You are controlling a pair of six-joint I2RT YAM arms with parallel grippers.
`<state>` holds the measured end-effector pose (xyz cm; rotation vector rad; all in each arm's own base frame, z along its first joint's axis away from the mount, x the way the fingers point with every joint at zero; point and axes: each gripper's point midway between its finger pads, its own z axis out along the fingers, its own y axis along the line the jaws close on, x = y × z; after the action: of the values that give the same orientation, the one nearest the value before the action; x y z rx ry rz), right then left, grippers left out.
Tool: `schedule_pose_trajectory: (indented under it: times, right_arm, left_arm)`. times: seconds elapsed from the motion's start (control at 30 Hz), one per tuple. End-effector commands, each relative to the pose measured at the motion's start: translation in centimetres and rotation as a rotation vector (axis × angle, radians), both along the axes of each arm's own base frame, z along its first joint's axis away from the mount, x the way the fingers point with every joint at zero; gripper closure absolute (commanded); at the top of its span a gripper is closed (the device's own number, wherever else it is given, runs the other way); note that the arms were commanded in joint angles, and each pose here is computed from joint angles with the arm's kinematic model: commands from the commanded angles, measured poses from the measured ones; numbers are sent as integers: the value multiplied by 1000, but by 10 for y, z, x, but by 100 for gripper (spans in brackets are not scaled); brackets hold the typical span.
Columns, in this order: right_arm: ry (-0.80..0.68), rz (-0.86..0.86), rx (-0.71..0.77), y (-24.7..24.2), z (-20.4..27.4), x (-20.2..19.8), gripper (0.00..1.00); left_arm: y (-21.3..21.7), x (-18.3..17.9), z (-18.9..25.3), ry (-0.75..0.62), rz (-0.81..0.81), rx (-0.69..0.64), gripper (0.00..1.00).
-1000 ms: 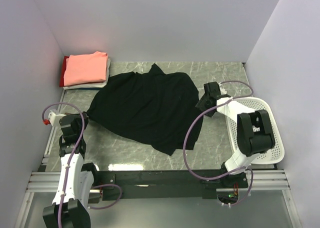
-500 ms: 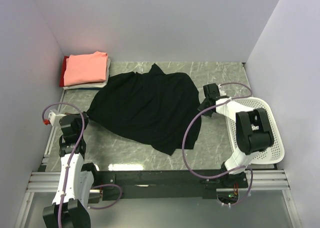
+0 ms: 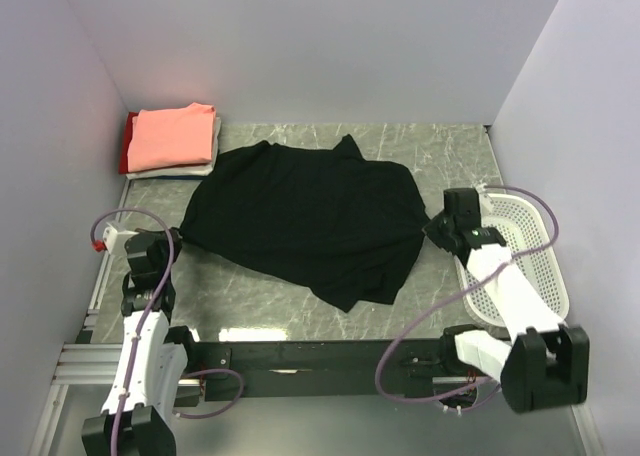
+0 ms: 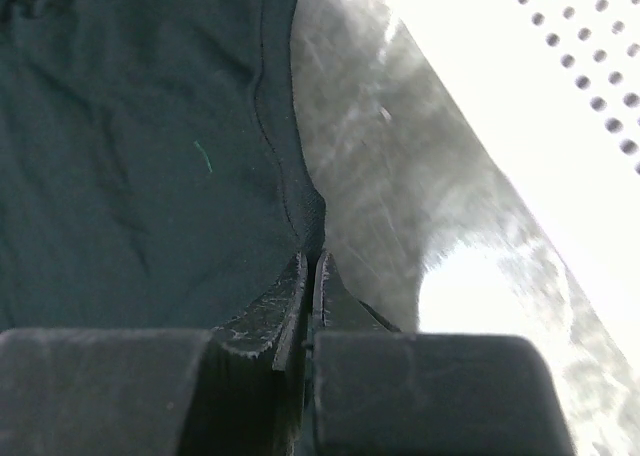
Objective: Fold and stack the t-shirts
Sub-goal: Flatten the tshirt out
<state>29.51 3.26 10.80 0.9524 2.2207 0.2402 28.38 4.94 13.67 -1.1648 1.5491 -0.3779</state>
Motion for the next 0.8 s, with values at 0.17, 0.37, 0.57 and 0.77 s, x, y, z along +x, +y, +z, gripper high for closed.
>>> schedule_pose_trajectory:
  times: [0.17,0.37,0.57,0.77]
  right_arm:
    - [-39,-127,-53,-35,19,-44,100]
    - [-56,-103,-49,-36,23,-48,77]
    - [-43,98,-16,-2,30,-37,47]
    - [-15,238,-67,52,14,-57,46]
  left_arm:
    - [6,-14,-3,21,44,26,99]
    - [4,-19,-7,25,42,22,99]
    - [2,-17,-12,28,27,24,99]
    - [2,-9,-18,49,28,13,99]
